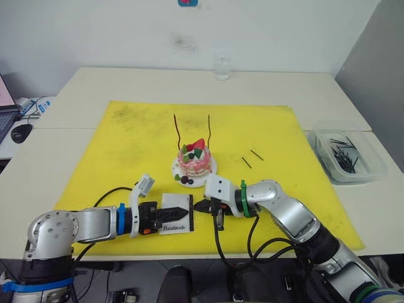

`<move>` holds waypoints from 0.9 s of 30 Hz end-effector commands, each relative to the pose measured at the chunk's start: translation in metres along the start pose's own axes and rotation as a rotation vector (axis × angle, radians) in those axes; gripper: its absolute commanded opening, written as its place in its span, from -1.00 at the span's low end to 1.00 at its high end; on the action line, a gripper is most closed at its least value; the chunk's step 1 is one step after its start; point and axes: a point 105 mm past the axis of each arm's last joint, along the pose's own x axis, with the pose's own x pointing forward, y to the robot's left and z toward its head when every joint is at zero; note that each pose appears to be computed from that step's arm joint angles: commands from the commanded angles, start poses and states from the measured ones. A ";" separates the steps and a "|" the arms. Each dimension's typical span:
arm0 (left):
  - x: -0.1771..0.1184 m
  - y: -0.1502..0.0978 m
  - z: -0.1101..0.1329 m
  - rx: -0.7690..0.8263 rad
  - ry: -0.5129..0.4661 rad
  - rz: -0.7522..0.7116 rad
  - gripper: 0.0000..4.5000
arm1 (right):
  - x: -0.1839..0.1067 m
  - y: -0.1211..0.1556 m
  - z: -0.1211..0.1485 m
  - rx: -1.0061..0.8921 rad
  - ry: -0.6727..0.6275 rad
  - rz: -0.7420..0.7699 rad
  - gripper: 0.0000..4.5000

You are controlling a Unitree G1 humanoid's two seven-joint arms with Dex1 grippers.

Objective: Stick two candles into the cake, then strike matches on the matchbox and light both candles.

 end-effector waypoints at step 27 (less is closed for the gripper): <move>0.006 -0.033 0.017 0.107 -0.035 -0.199 -1.00 | -0.110 -0.051 -0.020 0.016 -0.139 -0.689 0.02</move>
